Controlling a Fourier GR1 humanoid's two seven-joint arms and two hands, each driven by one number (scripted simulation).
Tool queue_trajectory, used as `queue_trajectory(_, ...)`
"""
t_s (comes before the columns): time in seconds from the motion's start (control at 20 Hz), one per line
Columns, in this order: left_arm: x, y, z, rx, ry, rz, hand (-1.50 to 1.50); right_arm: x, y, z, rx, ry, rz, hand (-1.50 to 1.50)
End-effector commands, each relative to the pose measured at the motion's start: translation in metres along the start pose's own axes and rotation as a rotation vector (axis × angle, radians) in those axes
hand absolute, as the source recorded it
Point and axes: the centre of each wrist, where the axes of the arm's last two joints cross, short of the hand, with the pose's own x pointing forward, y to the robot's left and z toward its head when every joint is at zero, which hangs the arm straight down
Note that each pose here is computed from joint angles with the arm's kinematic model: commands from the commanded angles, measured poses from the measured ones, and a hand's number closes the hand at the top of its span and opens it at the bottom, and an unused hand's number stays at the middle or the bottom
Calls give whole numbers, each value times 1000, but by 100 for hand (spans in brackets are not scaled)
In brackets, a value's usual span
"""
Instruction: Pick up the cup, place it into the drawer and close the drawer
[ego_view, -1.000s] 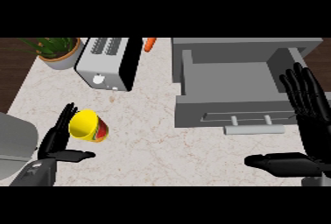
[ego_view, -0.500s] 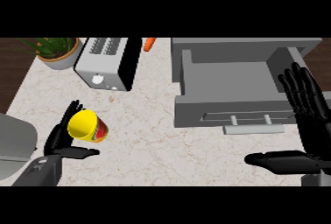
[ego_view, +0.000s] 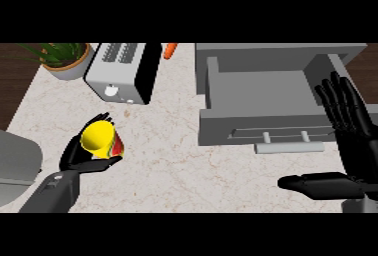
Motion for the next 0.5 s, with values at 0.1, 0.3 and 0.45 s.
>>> queue_trajectory(0.1,-6,-14,-3,-176,-95,223,150,-4,1,4,-17,-1,-9,-150)
queue_trajectory(0.3,-18,-28,2,-158,-120,304,150,5,2,0,-17,-5,-21,-150)
queue_trajectory(0.45,-5,-12,-3,-118,-176,296,150,-3,-6,-2,-19,19,20,-150)
